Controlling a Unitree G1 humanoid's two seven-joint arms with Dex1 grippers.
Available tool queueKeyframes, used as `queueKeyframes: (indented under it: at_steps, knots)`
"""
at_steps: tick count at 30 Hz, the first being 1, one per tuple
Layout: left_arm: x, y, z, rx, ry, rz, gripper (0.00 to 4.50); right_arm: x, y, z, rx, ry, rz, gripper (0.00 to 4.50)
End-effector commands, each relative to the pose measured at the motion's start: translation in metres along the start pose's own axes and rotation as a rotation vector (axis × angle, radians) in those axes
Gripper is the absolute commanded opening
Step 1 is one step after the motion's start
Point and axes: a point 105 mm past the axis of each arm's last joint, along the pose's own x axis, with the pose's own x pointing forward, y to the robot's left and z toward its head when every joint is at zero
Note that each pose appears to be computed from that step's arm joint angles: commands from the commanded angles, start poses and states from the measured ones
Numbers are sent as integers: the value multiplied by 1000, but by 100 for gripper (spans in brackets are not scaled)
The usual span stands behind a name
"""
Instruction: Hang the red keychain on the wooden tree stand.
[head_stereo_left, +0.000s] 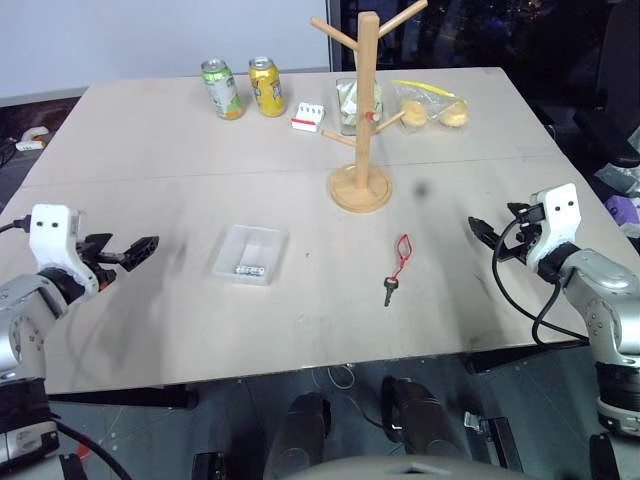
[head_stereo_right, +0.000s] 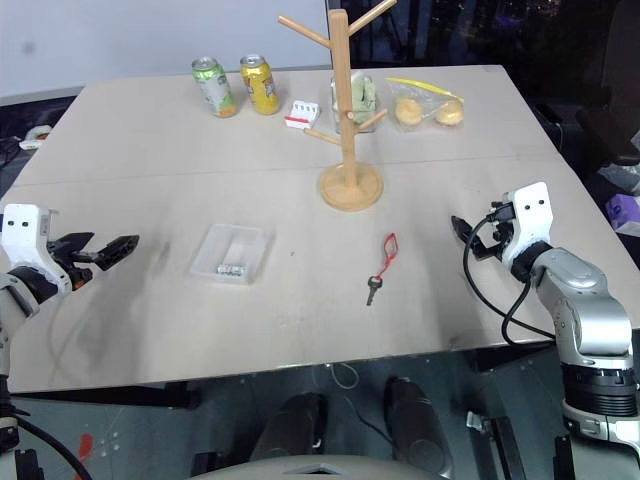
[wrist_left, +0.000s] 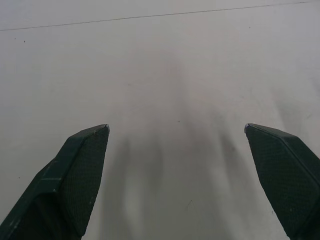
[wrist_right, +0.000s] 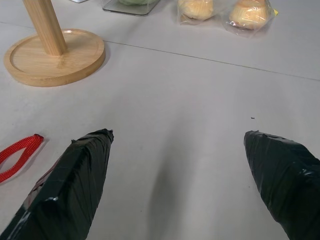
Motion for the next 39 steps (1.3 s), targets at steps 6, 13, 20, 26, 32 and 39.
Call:
queueKeyframes:
  at_steps: [6,13,20,26,32,39]
  knots:
    - [-5,-33,26,29,-9,-144,446,9,37,21,8,-57,158,450]
    - [-4,-109,54,46,78,-441,446,-9,111,64,-61,-86,688,450]
    - [19,-117,-5,112,259,-335,446,-27,161,89,-96,-115,978,450]
    - [32,-107,-16,83,238,-244,423,-34,172,105,-91,-150,1023,450]
    - [35,-114,-7,21,179,-271,182,-33,173,107,-80,-158,1018,450]
    - [29,-104,8,-21,125,-229,81,-29,174,109,-81,-168,1022,450]
